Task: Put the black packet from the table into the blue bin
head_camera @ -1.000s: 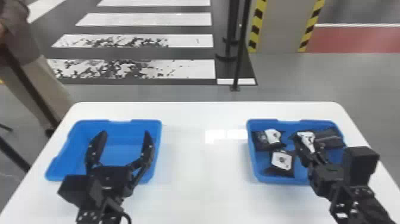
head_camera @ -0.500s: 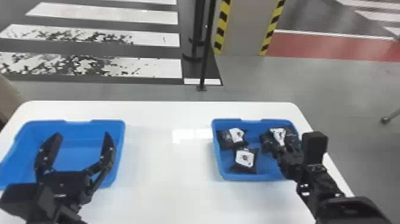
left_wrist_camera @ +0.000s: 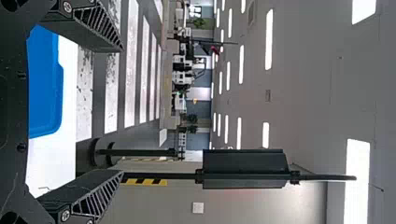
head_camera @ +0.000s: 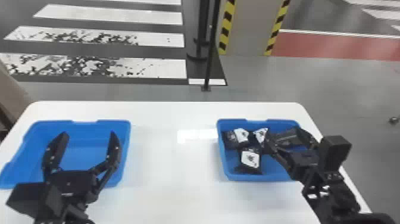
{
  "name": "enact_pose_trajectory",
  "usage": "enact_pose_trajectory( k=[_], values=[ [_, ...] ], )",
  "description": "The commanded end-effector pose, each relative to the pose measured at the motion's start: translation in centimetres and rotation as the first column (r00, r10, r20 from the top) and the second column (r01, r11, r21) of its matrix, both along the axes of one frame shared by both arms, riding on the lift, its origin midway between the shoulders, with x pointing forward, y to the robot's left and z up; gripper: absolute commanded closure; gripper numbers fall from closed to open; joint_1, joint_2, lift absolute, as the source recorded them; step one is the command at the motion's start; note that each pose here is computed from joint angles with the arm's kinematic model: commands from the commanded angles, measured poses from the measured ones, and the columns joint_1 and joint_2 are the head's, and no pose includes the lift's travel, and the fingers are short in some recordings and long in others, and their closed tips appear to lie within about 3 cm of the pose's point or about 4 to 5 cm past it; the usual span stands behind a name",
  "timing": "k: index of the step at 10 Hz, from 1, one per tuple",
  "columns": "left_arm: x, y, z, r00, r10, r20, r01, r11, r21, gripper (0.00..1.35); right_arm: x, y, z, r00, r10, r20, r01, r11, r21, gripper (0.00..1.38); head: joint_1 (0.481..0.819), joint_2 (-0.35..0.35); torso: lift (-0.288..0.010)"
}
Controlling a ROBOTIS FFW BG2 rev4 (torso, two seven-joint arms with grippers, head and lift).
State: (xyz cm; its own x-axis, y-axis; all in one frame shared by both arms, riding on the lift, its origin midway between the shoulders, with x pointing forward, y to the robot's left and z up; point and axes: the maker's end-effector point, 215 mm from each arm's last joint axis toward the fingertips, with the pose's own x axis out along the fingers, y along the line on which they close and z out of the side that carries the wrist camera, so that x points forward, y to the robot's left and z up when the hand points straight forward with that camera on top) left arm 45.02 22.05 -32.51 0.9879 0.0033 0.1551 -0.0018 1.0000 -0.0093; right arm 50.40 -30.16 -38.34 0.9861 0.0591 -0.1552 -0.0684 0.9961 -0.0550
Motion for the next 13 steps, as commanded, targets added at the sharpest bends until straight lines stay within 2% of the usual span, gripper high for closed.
enact_pose_trajectory(
  k=[1, 3, 5, 8, 13],
  values=[
    [0.1, -0.2, 0.1, 1.000, -0.004, 0.003, 0.004, 1.000, -0.001, 0.10, -2.2, 1.8, 2.3, 0.998, 0.037, 0.047, -0.038, 0.998, 0.041, 0.13, 0.695, -0.095, -0.110],
    [0.1, 0.0, 0.1, 1.000, 0.001, 0.001, -0.001, 1.000, -0.002, 0.10, -5.6, 5.2, 6.6, 0.984, 0.091, 0.154, -0.105, 0.991, 0.087, 0.13, 0.695, -0.074, -0.110],
    [0.0, 0.0, 0.0, 1.000, 0.001, -0.002, -0.001, 1.000, -0.002, 0.10, -7.0, 5.9, 7.6, 0.974, 0.101, 0.203, -0.126, 0.985, 0.115, 0.13, 0.695, -0.033, -0.110],
    [0.0, 0.2, 0.0, 1.000, 0.006, -0.002, -0.006, 1.000, -0.006, 0.10, -7.9, 5.7, 5.9, 0.972, 0.110, 0.210, -0.143, 0.979, 0.148, 0.13, 0.695, -0.026, -0.110],
    [0.0, 0.3, 0.0, 1.000, 0.008, 0.001, -0.008, 1.000, -0.005, 0.10, -7.6, 5.9, 5.7, 0.971, 0.111, 0.209, -0.144, 0.979, 0.147, 0.13, 0.695, -0.026, -0.110]
  ],
)
